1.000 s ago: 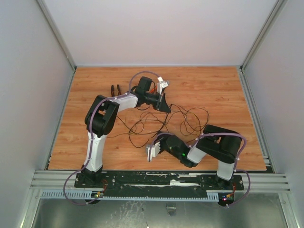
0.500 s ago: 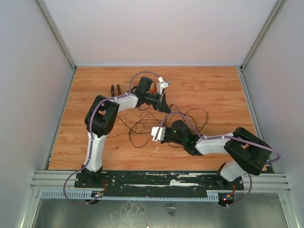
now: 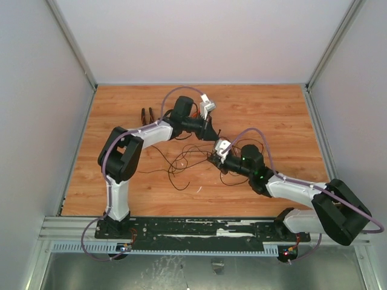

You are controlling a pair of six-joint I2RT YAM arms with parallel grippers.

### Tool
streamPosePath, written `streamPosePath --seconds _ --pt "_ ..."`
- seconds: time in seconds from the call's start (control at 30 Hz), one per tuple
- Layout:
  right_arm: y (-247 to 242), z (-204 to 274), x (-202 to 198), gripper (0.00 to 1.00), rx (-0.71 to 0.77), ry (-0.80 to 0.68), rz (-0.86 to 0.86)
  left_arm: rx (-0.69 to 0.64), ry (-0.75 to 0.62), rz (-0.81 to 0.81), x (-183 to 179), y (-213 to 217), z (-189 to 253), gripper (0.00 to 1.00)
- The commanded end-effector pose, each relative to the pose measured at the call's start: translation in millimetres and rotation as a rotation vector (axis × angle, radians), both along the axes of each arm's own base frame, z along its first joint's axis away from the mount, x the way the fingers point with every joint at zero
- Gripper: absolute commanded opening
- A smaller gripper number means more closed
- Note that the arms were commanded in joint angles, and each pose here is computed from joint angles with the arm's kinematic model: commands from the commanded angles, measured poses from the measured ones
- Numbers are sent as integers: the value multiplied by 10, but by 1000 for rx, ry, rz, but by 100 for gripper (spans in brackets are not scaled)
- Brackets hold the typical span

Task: Zip-tie the wires
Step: Tie the cable at the center of the board.

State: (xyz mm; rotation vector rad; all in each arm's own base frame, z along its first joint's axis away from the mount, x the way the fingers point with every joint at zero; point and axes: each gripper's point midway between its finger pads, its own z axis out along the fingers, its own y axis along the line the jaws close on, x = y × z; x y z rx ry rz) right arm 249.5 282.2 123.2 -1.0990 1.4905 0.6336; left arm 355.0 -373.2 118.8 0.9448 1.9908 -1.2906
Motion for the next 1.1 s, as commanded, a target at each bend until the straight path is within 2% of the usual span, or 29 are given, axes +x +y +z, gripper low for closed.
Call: streamPosePath --seconds 0.0,0.37,0.7,0.8,1.07 --pt "-8 138 -101 0 128 123 12 -46 -135 21 -11 8 265 0" --pt "-96 116 -144 0 184 281 39 -36 -323 109 -185 294 325 0" --pt "53 72 -278 0 146 443 184 -31 -552 180 -350 437 391 0" --pt "66 21 -247 0 115 496 180 -38 -596 210 -362 496 434 0" --pt "13 74 -258 0 135 530 166 -84 -711 242 -447 596 628 0"
